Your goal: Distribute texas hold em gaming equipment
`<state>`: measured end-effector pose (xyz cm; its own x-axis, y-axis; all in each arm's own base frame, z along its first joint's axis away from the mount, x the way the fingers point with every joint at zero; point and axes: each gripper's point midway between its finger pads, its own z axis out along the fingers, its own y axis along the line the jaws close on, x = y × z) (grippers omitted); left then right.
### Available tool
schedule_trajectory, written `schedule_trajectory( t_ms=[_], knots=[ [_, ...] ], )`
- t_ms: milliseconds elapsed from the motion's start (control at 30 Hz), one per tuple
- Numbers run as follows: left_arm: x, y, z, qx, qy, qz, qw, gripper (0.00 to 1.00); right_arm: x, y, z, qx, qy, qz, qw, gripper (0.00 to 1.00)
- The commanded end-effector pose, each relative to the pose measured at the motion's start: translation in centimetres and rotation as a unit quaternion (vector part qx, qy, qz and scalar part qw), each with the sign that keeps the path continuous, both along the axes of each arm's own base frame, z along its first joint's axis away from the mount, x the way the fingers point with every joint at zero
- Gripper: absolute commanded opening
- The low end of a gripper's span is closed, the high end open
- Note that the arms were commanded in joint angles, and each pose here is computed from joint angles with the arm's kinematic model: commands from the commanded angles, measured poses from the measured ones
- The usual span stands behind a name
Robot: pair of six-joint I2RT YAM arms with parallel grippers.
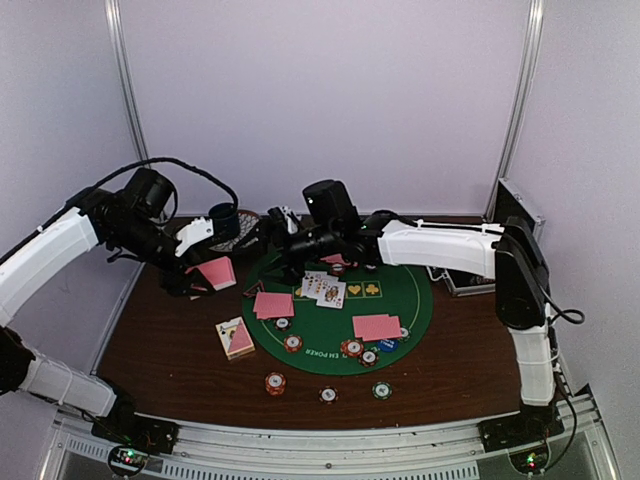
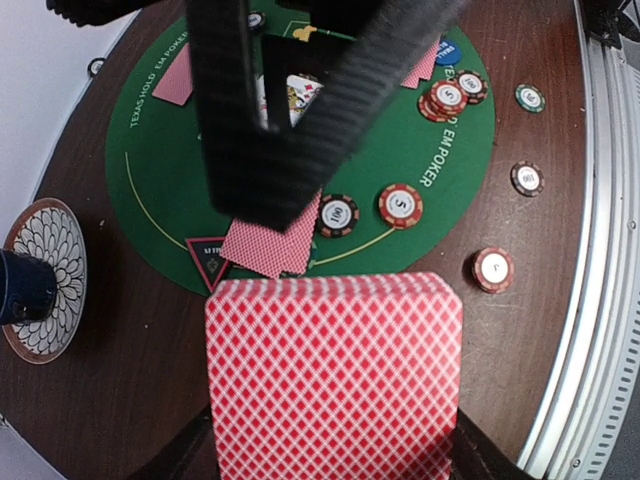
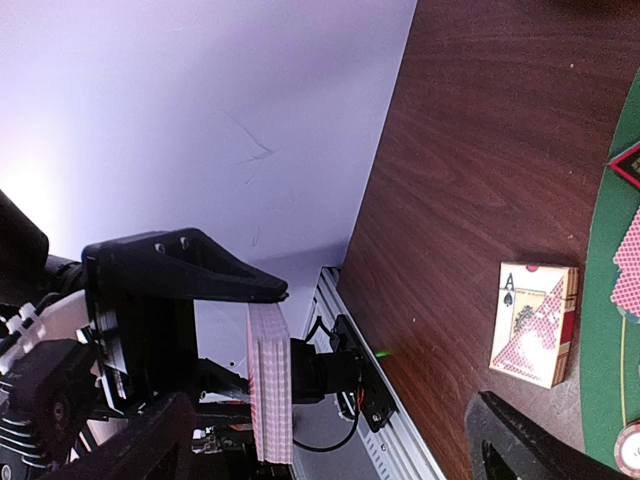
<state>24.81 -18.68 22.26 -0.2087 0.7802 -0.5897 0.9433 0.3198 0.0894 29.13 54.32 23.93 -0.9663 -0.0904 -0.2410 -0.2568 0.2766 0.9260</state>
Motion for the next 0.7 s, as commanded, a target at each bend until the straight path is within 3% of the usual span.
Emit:
schedule_trajectory(
  t_ms=[0,667],
  knots=[
    [1.0,-1.0,1.6,-0.021,-0.02,-0.002,1.0,0.0,-1.6,1.4,0.3,0.02,0.005,0.034,0.999,0.98],
    [1.7,-1.8,1.8,-0.022,-0.018,-0.01,1.0,0.0,-2.5,4.4,-1.3,0.019,0.021,0.089,0.996,0.93]
  ],
)
